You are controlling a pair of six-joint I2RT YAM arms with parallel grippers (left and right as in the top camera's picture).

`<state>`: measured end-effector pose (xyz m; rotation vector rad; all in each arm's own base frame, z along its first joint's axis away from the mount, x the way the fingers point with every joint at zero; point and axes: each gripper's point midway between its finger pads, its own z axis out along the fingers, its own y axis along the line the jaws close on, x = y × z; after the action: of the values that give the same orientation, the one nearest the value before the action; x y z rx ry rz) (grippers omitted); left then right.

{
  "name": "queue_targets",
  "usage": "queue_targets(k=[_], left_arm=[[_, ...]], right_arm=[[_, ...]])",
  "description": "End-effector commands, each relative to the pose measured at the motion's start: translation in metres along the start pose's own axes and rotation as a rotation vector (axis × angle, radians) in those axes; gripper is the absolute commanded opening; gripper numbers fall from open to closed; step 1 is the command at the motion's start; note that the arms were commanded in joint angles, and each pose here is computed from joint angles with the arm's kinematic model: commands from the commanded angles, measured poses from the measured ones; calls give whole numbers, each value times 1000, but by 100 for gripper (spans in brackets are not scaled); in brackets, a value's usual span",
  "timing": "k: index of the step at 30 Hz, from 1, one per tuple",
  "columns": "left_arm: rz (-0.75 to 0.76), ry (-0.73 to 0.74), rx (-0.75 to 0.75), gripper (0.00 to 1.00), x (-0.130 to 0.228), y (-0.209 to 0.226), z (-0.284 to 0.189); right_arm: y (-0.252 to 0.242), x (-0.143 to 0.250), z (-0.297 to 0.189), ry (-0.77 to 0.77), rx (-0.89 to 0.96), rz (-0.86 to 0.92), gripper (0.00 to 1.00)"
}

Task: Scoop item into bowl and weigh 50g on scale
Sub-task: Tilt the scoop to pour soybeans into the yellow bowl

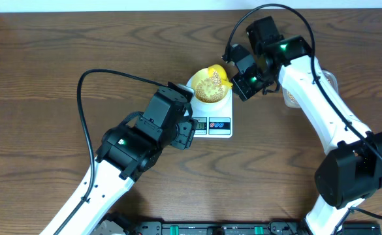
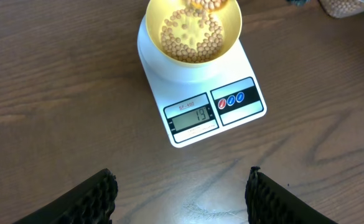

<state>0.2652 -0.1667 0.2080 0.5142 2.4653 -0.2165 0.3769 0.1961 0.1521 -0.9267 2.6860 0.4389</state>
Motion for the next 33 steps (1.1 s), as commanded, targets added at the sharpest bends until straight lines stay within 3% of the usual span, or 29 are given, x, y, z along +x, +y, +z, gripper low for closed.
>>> queue_targets(k=[1,33], left_arm=[[-11,-33,-6,69,-10,2,-8],[-12,-33,-6,69,-10,2,-8]], right_arm=[[5,-13,-11,-28,28,-67,1],[11,-8,-10,61,212,-192,1]])
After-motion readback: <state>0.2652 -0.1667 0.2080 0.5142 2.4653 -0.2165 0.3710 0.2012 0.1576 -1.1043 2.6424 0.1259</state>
